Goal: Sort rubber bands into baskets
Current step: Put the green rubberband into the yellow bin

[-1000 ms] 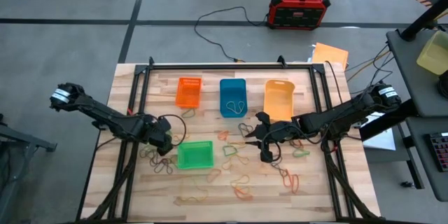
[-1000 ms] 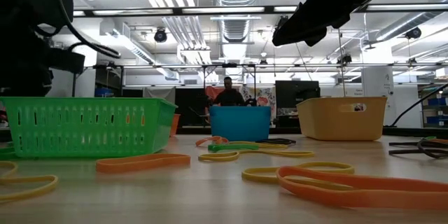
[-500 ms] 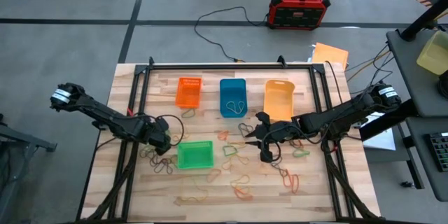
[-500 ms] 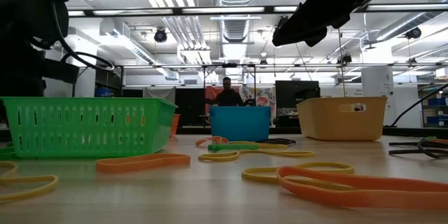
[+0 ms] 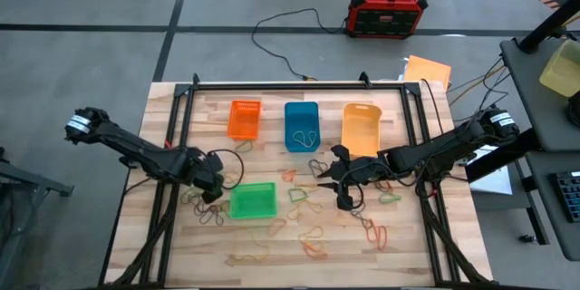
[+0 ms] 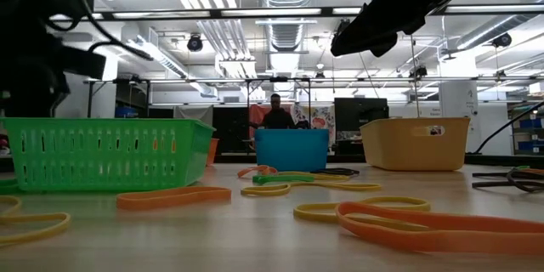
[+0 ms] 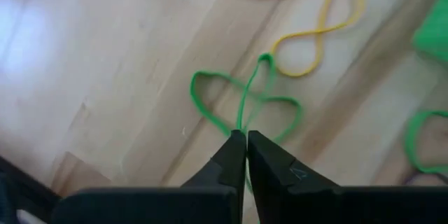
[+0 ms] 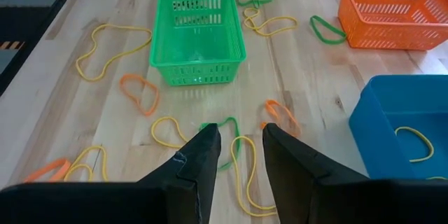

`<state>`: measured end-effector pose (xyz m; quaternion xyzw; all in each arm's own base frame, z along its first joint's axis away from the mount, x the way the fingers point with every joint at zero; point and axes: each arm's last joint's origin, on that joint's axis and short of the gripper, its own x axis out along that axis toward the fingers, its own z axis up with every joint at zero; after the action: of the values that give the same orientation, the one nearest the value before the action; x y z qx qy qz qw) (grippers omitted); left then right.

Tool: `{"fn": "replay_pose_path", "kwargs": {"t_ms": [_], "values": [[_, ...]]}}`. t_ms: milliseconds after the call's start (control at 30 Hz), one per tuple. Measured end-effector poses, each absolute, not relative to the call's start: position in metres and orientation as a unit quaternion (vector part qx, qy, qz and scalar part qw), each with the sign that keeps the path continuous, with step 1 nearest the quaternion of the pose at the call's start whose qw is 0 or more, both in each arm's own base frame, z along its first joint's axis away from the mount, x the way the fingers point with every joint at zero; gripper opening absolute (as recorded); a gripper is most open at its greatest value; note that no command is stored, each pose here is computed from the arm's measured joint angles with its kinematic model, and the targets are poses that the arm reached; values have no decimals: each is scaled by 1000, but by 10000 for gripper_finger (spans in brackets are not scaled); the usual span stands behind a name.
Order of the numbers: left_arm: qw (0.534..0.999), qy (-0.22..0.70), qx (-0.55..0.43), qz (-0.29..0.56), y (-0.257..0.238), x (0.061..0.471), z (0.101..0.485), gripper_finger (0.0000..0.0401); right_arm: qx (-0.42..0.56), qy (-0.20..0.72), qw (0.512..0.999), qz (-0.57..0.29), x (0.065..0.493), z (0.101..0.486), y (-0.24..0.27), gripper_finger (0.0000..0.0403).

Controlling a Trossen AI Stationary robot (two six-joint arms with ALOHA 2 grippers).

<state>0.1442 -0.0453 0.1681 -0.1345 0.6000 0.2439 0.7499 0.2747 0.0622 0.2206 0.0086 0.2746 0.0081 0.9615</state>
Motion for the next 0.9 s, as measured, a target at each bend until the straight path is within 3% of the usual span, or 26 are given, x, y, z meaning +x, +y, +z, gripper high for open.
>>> {"fn": "replay_pose_path", "kwargs": {"t_ms": [333,533,667,900], "values": [[776,587,-89,214,-48,153,206,0,12,277,961,7,274,219,62,98],[765,574,-158,245,-48,152,207,3,12,278,961,7,274,218,62,106],[739,567,-230,282,-49,149,192,34,12,278,960,7,274,218,62,109],[718,552,-288,310,-49,146,168,122,12,279,960,7,273,218,62,105]]}}
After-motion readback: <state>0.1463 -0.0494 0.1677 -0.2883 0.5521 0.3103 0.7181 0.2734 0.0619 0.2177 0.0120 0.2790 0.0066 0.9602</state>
